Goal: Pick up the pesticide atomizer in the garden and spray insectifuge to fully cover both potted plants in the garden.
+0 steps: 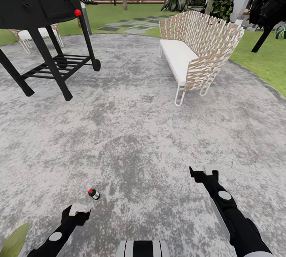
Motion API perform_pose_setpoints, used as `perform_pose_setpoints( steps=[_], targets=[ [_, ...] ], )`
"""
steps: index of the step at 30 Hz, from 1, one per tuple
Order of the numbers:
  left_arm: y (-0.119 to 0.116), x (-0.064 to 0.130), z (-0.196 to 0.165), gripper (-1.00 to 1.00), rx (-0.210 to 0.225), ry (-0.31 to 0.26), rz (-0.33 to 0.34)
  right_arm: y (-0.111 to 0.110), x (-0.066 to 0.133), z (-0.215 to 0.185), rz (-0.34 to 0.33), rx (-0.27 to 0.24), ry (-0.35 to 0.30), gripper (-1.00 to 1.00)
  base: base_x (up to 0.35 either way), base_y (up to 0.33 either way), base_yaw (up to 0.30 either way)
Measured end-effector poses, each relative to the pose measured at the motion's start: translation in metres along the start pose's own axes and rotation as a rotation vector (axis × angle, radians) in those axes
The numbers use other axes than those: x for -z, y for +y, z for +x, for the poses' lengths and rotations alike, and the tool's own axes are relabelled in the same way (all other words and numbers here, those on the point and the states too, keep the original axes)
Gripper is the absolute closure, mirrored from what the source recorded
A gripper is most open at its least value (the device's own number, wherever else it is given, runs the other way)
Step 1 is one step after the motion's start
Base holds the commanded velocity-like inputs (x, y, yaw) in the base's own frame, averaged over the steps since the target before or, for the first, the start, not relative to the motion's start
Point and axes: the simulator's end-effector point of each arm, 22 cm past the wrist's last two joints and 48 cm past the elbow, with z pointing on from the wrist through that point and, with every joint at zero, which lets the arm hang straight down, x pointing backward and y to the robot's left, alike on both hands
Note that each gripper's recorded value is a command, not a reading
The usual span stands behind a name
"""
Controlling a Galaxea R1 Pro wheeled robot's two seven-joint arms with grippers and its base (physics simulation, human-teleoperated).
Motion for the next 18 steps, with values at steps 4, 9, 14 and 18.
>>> perform_pose_setpoints(
  steps=[4,9,14,18],
  targets=[
    [0.0000,0.0000,0.0000,-1.00,0.000,0.000,0.000,-0.0009,0.0000,0.0000,0.001,0.000,0.000,-1.00,0.006,0.000,0.000],
    [-0.0001,0.0000,0.0002,-1.00,-0.001,0.000,0.000,-0.0012,0.0000,-0.0001,0.002,0.000,0.000,-1.00,0.023,0.000,0.000],
    [-0.0011,0.0001,0.0000,-1.00,-0.001,0.000,0.002,-0.0011,0.0002,-0.0025,0.002,0.000,-0.005,-1.00,0.110,0.000,0.000],
    [-0.0014,0.0000,-0.0001,-1.00,-0.002,0.000,0.002,-0.0008,0.0002,-0.0034,0.001,0.001,-0.007,-1.00,0.028,0.000,0.000]
  ],
)
